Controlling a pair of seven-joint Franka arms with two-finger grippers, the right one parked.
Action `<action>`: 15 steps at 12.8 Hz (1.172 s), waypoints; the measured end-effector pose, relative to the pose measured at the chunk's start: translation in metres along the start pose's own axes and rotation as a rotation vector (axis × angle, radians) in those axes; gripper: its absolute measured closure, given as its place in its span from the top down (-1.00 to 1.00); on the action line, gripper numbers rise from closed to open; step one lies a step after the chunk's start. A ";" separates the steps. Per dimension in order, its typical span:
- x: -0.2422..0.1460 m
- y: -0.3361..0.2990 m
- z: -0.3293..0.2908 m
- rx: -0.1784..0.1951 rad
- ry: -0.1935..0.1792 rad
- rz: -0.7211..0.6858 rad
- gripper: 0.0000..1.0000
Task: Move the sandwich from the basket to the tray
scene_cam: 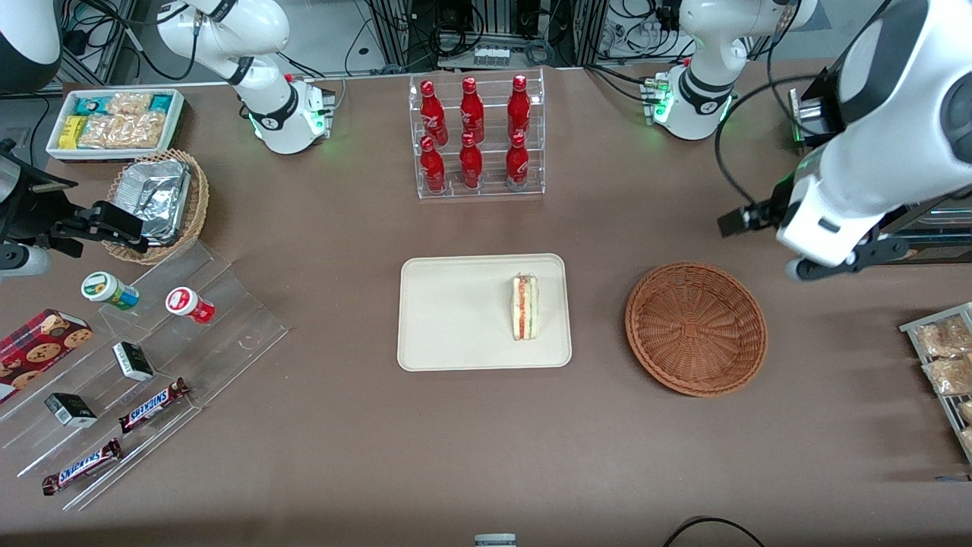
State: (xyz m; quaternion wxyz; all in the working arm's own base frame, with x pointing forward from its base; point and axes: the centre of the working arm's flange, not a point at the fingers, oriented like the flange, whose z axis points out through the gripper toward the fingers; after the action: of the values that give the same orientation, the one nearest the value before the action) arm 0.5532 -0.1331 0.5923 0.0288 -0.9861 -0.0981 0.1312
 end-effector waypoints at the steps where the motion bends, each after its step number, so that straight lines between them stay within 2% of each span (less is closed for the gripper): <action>1: -0.009 -0.002 -0.001 0.006 0.001 0.041 1.00; 3: -0.022 -0.003 -0.004 0.014 0.008 0.116 1.00; 5: -0.030 -0.005 -0.009 0.016 0.020 0.134 1.00; 11: -0.025 -0.032 -0.017 0.004 0.036 0.087 1.00; 15: -0.033 -0.055 -0.032 -0.008 0.067 0.050 1.00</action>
State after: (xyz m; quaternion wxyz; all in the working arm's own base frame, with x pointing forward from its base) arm 0.5205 -0.0872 0.6362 0.0246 -0.9922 -0.0729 0.0985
